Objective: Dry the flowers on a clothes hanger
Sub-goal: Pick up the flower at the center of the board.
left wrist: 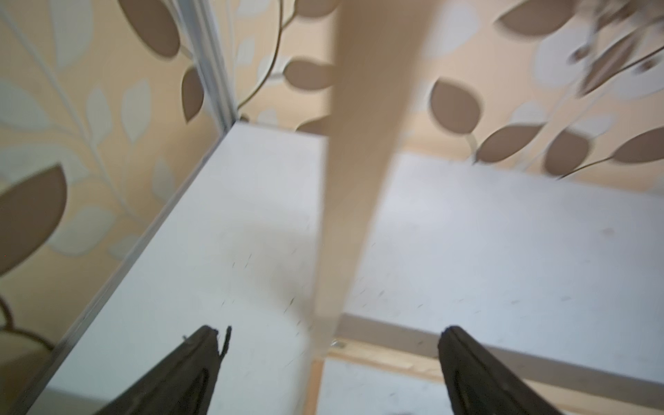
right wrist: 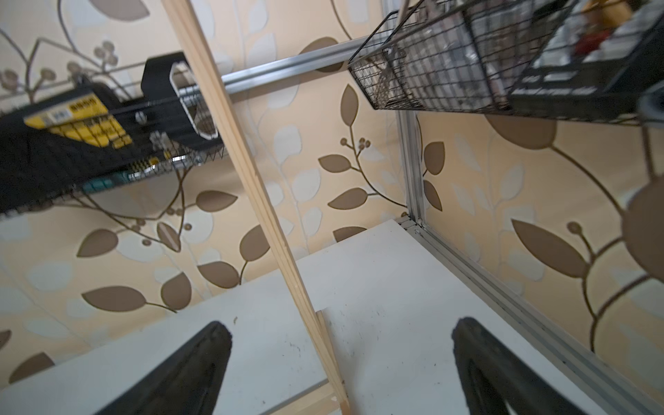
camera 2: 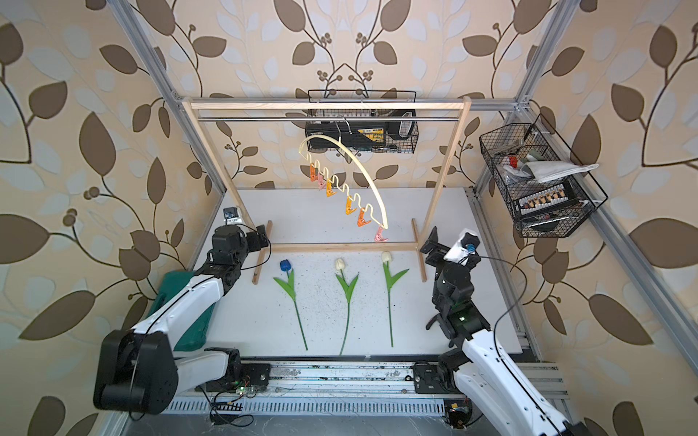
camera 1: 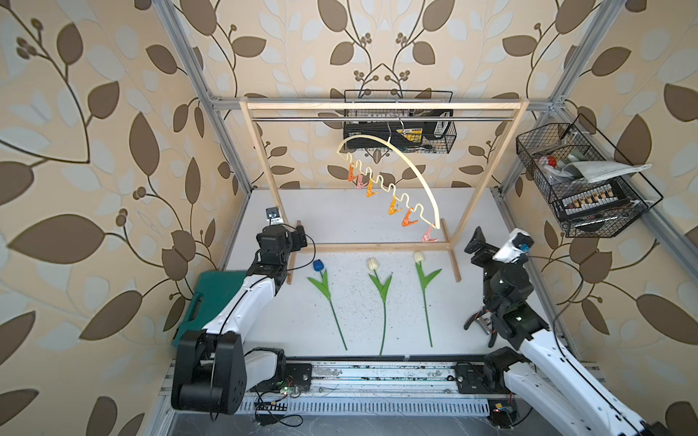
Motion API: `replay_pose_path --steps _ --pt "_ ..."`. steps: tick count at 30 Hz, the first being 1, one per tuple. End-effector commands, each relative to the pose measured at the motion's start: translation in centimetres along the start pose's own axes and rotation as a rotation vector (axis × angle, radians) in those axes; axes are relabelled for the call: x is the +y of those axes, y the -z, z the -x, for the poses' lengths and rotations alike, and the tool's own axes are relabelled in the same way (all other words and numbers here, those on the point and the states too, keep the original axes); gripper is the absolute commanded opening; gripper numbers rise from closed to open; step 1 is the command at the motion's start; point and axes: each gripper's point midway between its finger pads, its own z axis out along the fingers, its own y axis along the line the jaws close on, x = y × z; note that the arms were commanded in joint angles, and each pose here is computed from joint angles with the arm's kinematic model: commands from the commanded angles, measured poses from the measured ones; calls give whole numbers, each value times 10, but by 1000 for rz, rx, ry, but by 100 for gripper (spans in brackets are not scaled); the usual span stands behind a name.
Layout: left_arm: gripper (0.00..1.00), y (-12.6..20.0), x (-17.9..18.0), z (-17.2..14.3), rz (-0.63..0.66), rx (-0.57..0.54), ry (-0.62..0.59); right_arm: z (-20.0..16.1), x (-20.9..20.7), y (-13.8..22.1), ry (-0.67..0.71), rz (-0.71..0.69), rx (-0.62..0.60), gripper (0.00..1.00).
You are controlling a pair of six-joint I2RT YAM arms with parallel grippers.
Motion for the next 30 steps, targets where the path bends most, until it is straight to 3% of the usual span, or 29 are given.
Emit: replay_pose_path --steps 1,3,7,11,14,20,22,24,30 --pt "99 33 -1 -7 46 116 135 -76 -68 31 -82 -253 304 99" --pt "99 49 16 -12 156 171 254 -82 -65 41 -93 -190 353 99" --pt "99 58 34 -23 240 174 271 -79 -58 55 -137 -66 348 99" --pt "99 69 54 -36 337 156 333 -89 -53 55 -85 -49 406 99" --pt "99 76 50 -37 302 170 352 -105 -42 51 -12 -42 526 99" --pt "99 116 74 -41 381 100 502 -156 -22 60 154 7 868 98" --pt "99 116 68 -42 317 74 513 -172 -19 66 179 27 954 94" --pt "99 113 56 -45 253 111 506 -182 -18 74 195 47 1002 90" --pt "99 106 38 -62 219 285 509 -190 -13 102 235 98 1081 83"
